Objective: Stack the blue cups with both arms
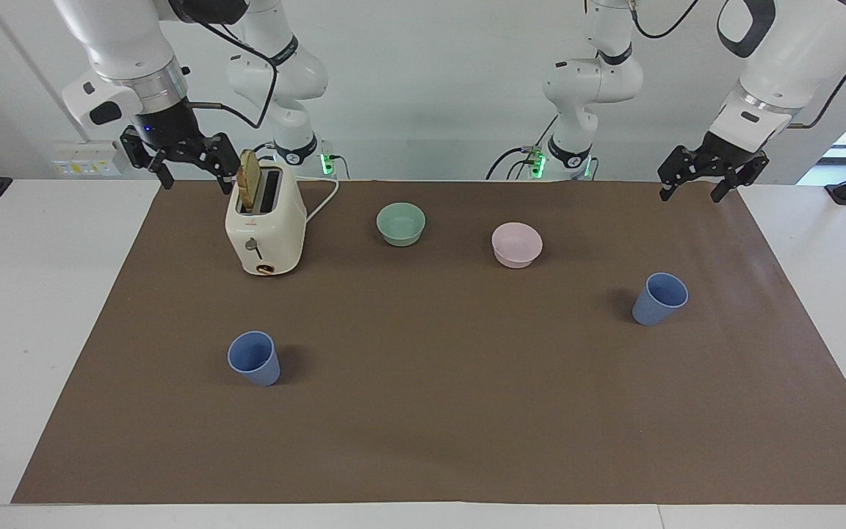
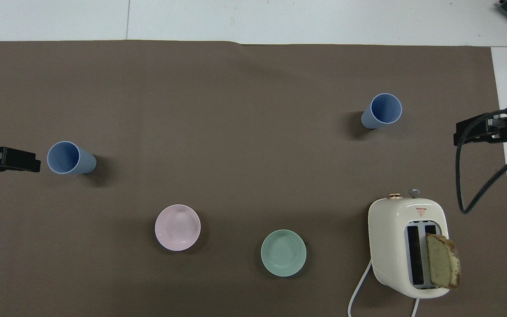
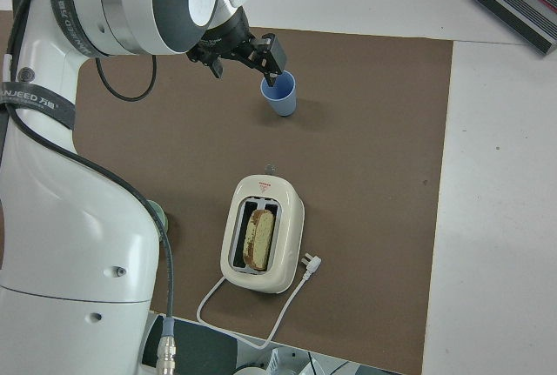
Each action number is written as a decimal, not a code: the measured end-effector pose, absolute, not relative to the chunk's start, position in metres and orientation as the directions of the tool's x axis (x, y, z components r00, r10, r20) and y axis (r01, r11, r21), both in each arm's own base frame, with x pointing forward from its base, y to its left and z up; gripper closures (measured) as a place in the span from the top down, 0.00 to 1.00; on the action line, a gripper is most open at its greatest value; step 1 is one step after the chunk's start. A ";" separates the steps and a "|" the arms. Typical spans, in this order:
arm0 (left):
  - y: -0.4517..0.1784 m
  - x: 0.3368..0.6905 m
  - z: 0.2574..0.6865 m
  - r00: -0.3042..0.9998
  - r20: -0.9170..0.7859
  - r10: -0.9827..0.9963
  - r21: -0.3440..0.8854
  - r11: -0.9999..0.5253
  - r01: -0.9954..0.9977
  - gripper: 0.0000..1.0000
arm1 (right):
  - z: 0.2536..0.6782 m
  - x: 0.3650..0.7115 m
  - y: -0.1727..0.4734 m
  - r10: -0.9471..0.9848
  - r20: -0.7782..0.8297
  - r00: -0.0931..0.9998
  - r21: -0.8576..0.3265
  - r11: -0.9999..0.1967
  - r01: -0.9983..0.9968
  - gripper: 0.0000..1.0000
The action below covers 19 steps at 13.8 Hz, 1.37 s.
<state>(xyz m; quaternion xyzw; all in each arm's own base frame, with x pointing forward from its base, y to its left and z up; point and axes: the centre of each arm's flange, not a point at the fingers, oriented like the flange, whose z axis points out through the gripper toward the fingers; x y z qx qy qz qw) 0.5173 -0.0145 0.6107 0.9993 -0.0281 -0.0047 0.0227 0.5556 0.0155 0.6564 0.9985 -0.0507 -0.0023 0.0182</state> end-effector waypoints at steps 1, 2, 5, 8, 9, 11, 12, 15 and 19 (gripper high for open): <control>-0.011 0.517 0.612 0.999 -0.006 -0.050 0.046 -0.998 -0.050 1.00 | 0.656 0.556 0.015 -0.101 -0.003 0.995 0.037 -0.994 -0.101 1.00; -0.006 0.517 0.613 0.999 -0.003 -0.040 0.046 -0.998 -0.040 1.00 | 0.656 0.556 0.015 -0.101 -0.003 0.995 0.037 -0.994 -0.101 1.00; 0.005 0.517 0.613 1.000 -0.001 -0.021 0.047 -0.999 -0.021 1.00 | 0.656 0.556 0.015 -0.101 -0.003 0.995 0.037 -0.994 -0.101 1.00; 0.007 0.524 0.606 1.000 0.019 -0.016 0.046 -0.999 -0.017 1.00 | 0.656 0.556 0.015 -0.101 -0.003 0.995 0.037 -0.994 -0.101 1.00; 0.012 0.528 0.600 1.000 0.023 -0.006 0.046 -0.999 -0.007 1.00 | 0.656 0.556 0.015 -0.101 -0.003 0.995 0.037 -0.994 -0.101 1.00; 0.034 0.540 0.582 0.999 0.023 0.034 0.045 -0.998 0.033 1.00 | 0.656 0.556 0.015 -0.101 -0.003 0.995 0.037 -0.994 -0.101 1.00; 0.043 0.545 0.573 0.998 0.024 0.051 0.045 -0.998 0.050 1.00 | 0.656 0.556 0.015 -0.101 -0.003 0.995 0.037 -0.994 -0.101 1.00; 0.061 0.559 0.548 0.996 0.016 0.082 0.044 -0.996 0.081 1.00 | 0.656 0.556 0.015 -0.101 -0.003 0.995 0.037 -0.994 -0.101 1.00; 0.071 0.568 0.488 0.995 0.021 0.102 0.041 -0.994 0.101 1.00 | 0.656 0.556 0.015 -0.101 -0.003 0.995 0.037 -0.994 -0.101 1.00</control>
